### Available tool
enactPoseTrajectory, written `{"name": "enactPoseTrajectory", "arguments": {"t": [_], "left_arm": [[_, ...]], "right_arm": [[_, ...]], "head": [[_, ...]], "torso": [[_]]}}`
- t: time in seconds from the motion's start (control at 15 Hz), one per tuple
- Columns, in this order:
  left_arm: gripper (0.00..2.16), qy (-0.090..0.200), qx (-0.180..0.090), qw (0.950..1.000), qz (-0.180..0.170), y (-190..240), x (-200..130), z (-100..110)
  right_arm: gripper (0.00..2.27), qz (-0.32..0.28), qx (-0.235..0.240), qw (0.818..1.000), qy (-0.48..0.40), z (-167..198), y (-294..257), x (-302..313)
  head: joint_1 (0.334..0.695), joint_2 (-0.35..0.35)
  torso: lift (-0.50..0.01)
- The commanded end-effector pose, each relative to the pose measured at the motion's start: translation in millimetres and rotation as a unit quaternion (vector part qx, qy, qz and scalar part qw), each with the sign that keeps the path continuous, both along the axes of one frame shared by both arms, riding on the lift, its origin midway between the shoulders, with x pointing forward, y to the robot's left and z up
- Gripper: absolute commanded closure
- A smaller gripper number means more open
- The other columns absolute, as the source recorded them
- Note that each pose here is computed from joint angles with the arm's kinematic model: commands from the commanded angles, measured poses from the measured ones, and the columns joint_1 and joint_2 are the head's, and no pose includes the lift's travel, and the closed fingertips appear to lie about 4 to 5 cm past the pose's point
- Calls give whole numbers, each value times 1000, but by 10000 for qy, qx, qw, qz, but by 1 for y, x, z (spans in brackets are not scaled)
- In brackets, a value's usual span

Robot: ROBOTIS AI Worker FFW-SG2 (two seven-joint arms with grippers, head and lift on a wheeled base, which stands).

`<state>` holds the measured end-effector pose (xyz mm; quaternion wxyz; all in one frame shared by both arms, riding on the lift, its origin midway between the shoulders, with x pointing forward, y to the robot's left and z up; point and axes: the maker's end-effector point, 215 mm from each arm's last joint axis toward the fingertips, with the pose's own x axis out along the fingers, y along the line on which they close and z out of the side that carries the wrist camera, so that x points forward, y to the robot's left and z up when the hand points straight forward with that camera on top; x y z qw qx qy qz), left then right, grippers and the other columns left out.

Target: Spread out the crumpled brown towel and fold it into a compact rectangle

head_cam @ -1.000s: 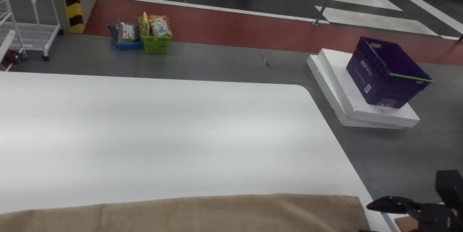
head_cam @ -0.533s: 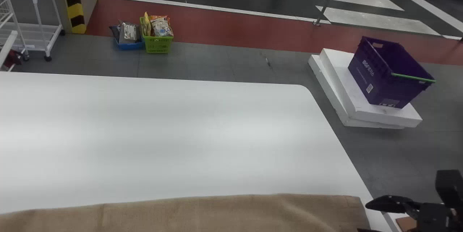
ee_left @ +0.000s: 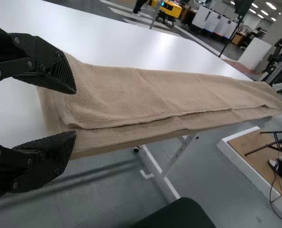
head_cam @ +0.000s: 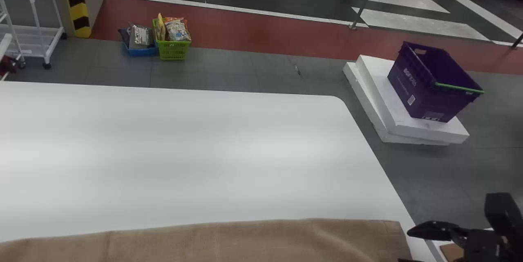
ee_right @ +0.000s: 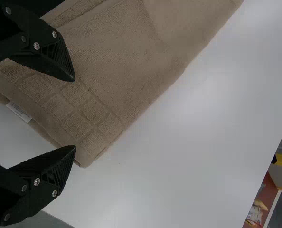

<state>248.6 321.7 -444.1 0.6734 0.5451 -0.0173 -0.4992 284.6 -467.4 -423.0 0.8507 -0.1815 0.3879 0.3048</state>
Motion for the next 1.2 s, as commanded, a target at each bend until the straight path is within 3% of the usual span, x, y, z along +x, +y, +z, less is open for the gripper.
{"name": "enactPoseTrajectory", "arguments": {"t": [0.0,0.33,1.07,1.13], "left_arm": [[724,29,5,10000,-60,-5,0,-1],[724,83,-5,9999,-134,-14,3,-4],[734,264,88,9996,-50,-6,6,-9],[907,284,87,9995,-73,-8,6,-11]], "right_arm": [[394,9,-8,10000,-8,1,-1,0],[394,36,-9,10000,-2,-2,-2,-2],[390,54,21,10000,23,-8,-3,-2],[390,98,15,10000,2,-8,-1,-1]], "head": [[695,-324],[695,-350],[695,-338],[695,-337]], "torso": [[-127],[-127],[-127],[-127]]}}
